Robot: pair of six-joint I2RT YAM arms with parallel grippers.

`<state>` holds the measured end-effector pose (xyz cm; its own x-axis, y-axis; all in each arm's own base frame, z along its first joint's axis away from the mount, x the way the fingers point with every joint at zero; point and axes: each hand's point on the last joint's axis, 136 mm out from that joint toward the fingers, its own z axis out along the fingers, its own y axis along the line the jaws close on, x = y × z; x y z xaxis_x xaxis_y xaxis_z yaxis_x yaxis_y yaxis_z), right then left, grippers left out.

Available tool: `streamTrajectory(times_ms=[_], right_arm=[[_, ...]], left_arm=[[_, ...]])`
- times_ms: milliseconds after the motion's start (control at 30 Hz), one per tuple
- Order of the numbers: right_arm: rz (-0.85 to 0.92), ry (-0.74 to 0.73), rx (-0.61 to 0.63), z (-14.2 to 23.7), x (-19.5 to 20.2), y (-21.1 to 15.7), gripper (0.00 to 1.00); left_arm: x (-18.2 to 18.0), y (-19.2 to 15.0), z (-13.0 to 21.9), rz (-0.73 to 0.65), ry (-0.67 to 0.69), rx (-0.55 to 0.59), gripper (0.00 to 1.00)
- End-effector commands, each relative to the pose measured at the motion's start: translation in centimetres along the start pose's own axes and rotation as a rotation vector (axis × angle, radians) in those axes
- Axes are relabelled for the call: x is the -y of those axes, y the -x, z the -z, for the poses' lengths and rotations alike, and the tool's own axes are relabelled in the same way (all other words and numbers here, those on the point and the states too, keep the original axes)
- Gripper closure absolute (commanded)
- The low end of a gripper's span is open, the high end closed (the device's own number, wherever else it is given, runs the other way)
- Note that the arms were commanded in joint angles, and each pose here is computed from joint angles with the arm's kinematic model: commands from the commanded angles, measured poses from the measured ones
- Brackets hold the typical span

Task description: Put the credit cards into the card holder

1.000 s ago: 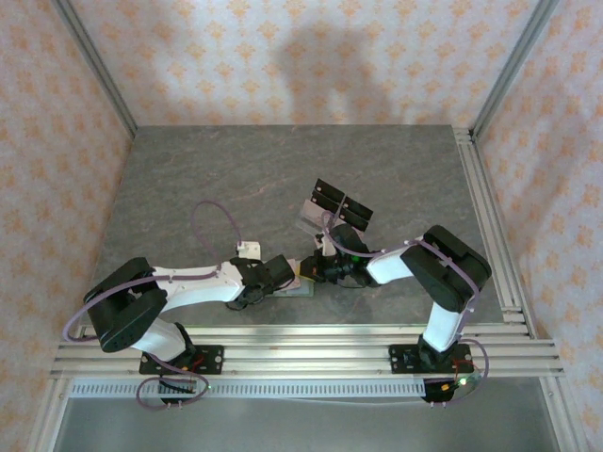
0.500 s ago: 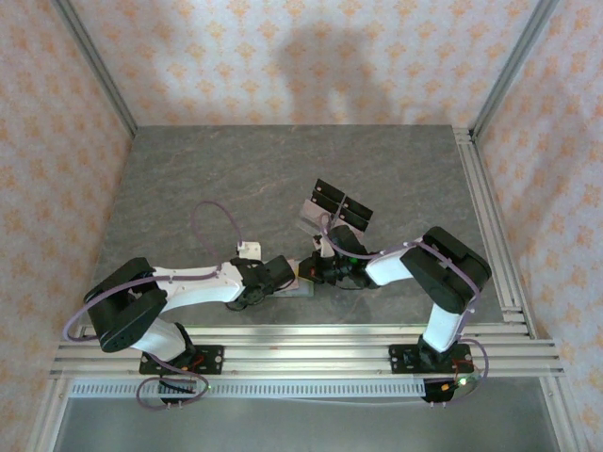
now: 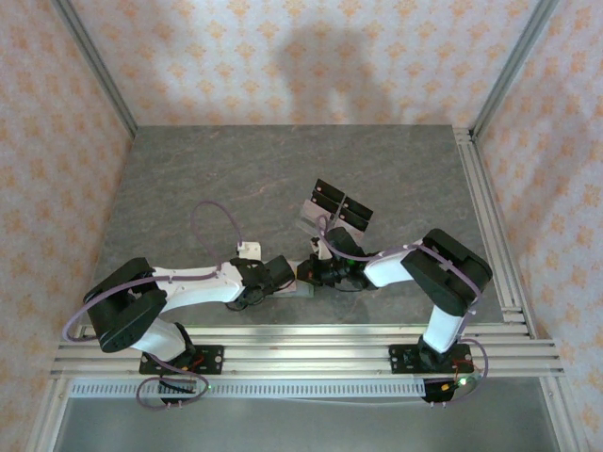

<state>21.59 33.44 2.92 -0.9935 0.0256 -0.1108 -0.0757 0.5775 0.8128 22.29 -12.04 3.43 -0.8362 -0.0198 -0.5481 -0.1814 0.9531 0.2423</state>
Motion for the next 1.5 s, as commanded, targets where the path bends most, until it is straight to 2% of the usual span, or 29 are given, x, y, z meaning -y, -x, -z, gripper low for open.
streamTrajectory(times_ms=[0, 167, 300, 400, 600, 767, 833, 900, 1100, 1467], right_arm=[[0.016, -0.035, -0.02, -0.1, 0.2, -0.7, 1.0], [0.027, -0.034, -0.039, -0.3, 0.0, -0.8, 0.99], [0.037, -0.036, -0.037, -0.1, -0.3, -0.6, 0.83], [0.047, -0.038, -0.034, 0.1, -0.7, -0.4, 0.76], [0.089, -0.073, -0.033, 1.1, -1.5, -0.2, 0.64], [0.138, -0.134, -0.029, 2.5, -2.0, 0.0, 0.6], [0.157, -0.156, -0.032, 3.0, -2.2, 0.2, 0.6], [0.176, -0.181, -0.042, 3.3, -2.4, 0.2, 0.64], [0.203, -0.285, -0.095, 3.8, -1.7, 0.2, 0.93], [0.182, -0.335, -0.16, 2.9, -0.4, -0.3, 0.97]], left_arm=[[-1.0, -1.0, -0.1, -0.03, 0.028, -0.014, 0.0], [-0.9, -0.9, 0.0, -0.025, 0.025, -0.013, 0.0], [-0.8, -0.2, 0.7, -0.006, 0.016, -0.001, 0.0], [-1.0, 0.7, 1.5, 0.02, 0.007, 0.022, 0.0], [-1.8, 2.5, 3.1, 0.075, -0.002, 0.051, 0.0], [-3.2, 2.6, 2.6, 0.088, 0.032, 0.031, 0.0], [-3.7, 2.3, 2.1, 0.091, 0.043, 0.018, 0.0], [-4.1, 1.9, 1.7, 0.089, 0.047, 0.008, 0.0], [-5.0, 0.2, 0.6, 0.082, 0.061, -0.024, 0.0], [-5.1, -1.6, -0.5, 0.068, 0.059, -0.062, 0.0]])
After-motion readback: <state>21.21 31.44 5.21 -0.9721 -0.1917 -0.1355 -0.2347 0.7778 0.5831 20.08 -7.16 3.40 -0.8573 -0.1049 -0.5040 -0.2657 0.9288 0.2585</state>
